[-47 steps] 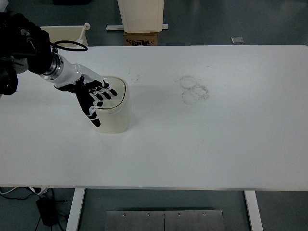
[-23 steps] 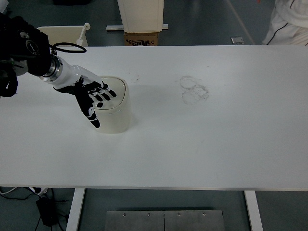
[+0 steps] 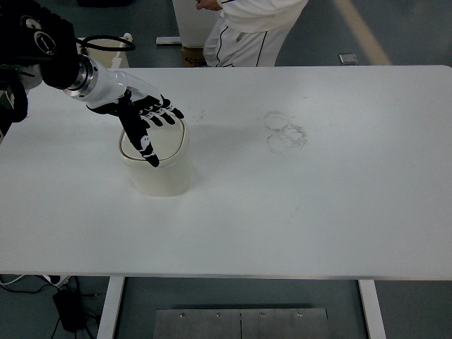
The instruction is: Close trash bin
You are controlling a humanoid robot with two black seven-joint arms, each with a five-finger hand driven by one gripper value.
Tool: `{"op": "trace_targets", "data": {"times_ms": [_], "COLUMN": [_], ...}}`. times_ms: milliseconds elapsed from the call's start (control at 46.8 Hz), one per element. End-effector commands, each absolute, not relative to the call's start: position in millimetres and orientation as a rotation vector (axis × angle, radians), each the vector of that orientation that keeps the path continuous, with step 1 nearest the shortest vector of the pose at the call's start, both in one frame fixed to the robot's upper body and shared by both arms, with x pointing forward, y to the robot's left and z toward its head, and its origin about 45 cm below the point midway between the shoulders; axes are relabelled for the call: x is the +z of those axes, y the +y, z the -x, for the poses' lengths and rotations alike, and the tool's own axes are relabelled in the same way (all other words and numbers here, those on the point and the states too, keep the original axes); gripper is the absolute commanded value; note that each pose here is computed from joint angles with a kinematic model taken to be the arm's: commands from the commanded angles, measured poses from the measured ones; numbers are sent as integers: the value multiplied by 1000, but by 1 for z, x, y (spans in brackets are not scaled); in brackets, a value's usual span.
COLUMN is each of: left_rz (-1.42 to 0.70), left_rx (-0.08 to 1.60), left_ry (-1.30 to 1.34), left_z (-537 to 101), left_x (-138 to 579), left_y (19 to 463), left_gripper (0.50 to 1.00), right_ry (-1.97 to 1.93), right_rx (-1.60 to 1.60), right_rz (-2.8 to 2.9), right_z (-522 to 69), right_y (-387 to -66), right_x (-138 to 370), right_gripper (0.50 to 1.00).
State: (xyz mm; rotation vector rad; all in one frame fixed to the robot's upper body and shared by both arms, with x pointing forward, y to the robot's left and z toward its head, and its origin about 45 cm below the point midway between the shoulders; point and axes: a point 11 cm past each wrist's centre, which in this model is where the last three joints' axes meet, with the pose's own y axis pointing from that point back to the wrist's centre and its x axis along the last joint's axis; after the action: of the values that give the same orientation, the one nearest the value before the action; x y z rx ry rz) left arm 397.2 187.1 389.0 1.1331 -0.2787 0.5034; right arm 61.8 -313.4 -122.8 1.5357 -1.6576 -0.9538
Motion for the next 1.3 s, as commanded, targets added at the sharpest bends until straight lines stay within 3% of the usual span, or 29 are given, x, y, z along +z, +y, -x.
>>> {"op": "trace_targets", "data": {"times_ms": [0,342,641,983,1282], "left_rz": [-1105,-912,-691,-300,-1], "left_rx": [513,648,820,1033,1185], "left_ry": [-310,-448,-458,-334,-148], "left_z": [-401,-440,-481,-520,-538], "left_x": [403,479,524,562,544], "left_y": [180,157,165,207,274], "left_gripper": [1000,1000,1000,1000,1000], "right_ry": [-1658,-1656,-1655,-1656,-1655], "right_rx": [-954,-953,-955,-957,-962], "right_rz": [-1536,-1537,-1537,-1535,-1528], "right_z": [-62,-62,-61,-60,-57], "right_y": [-313,-313,-313,-313,-313], "right_x": [-123,-123,-123,-123,-124], "right_gripper": [991,991,991,991,991]}}
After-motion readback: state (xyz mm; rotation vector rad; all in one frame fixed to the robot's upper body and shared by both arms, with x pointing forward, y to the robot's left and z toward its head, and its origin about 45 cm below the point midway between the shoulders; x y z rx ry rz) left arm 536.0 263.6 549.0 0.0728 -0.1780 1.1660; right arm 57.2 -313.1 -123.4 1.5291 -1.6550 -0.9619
